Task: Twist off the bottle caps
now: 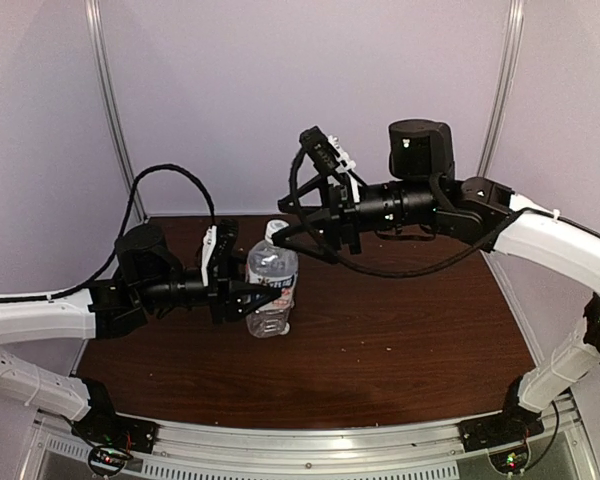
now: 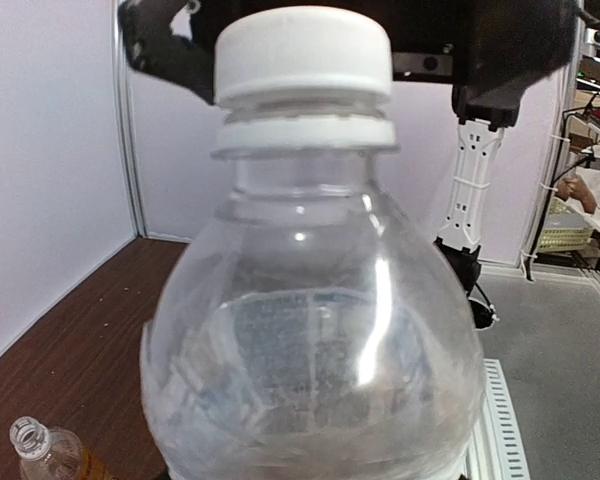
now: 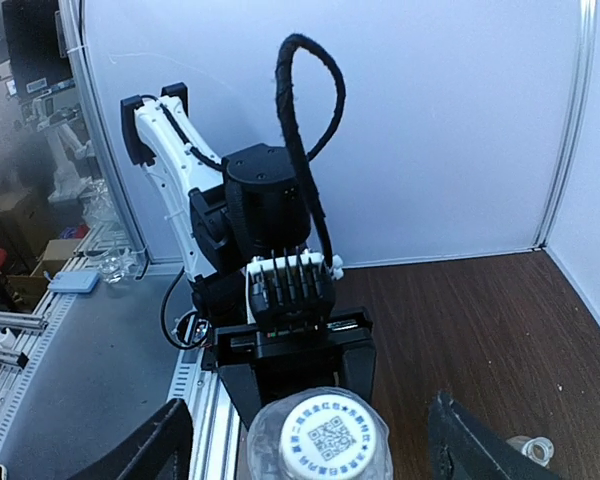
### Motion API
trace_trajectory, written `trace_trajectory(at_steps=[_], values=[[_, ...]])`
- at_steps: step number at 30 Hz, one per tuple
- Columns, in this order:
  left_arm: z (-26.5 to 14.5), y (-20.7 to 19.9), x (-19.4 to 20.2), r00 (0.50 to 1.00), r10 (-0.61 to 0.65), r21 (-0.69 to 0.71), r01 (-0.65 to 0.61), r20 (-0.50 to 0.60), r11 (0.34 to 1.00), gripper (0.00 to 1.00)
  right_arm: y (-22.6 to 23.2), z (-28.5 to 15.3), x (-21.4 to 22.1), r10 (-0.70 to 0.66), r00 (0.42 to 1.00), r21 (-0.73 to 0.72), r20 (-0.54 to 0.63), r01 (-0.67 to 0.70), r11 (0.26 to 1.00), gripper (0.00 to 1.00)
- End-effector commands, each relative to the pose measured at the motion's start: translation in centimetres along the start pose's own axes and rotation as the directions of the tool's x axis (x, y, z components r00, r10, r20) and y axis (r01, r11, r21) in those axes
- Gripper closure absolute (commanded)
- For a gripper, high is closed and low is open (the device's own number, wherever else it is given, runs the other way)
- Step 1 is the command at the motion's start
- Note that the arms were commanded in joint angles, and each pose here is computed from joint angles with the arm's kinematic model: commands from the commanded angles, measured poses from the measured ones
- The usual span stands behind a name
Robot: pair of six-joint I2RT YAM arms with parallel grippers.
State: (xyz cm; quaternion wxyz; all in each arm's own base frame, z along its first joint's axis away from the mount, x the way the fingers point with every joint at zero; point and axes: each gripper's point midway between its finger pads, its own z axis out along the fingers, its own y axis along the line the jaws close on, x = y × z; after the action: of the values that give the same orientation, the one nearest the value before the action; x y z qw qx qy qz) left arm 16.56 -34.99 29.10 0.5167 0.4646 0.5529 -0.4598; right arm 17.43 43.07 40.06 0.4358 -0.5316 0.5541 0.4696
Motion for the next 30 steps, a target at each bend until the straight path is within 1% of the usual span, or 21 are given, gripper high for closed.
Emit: trace_trajectory(at_steps=[1,2,5,8,12,16,19,25,30], values=[[0.2,2.5,-1.3,0.999,0.031,-0.138,-0.026,0.034,0.990,0.66,-1.7,-2.3,-3.5,0.092,0.987,0.171,0.134,-0.115,0.978,0.16],[0.2,2.8,-1.3,0.999,0.029,-0.152,-0.023,0.033,0.988,0.65,-2.3,-2.5,-3.7,0.132,0.979,0.206,0.156,-0.163,0.965,0.15],[0.3,3.3,-1.4,0.999,0.021,-0.176,-0.015,0.033,0.984,0.65,-4.4,-3.1,-4.1,0.186,0.961,0.326,0.206,-0.247,0.913,0.14],[0.4,3.7,-1.5,0.999,0.012,-0.196,-0.005,0.038,0.981,0.65,-5.9,-2.8,-3.4,0.227,0.949,0.398,0.218,-0.299,0.867,0.13],[0.3,4.4,-1.9,0.999,-0.002,-0.234,0.013,0.047,0.972,0.65,-6.7,-1.6,-2.1,0.261,0.948,0.443,0.181,-0.316,0.839,0.10],[0.4,4.9,-1.6,0.999,-0.017,-0.256,0.029,0.046,0.966,0.65,-6.7,-0.5,-1.2,0.276,0.948,0.442,0.158,-0.318,0.839,0.11],[0.4,5.1,-1.7,0.998,-0.019,-0.265,0.032,0.053,0.964,0.65,-6.5,0.2,-0.9,0.274,0.952,0.435,0.136,-0.306,0.847,0.17],[0.5,5.3,-1.6,0.998,-0.023,-0.273,0.037,0.054,0.961,0.65,-6.4,0.8,-0.4,0.271,0.955,0.426,0.118,-0.295,0.855,0.40],[0.5,5.5,-1.5,0.998,-0.021,-0.280,0.035,0.054,0.959,0.65,-6.5,0.8,0.0,0.262,0.959,0.436,0.111,-0.284,0.854,0.54]])
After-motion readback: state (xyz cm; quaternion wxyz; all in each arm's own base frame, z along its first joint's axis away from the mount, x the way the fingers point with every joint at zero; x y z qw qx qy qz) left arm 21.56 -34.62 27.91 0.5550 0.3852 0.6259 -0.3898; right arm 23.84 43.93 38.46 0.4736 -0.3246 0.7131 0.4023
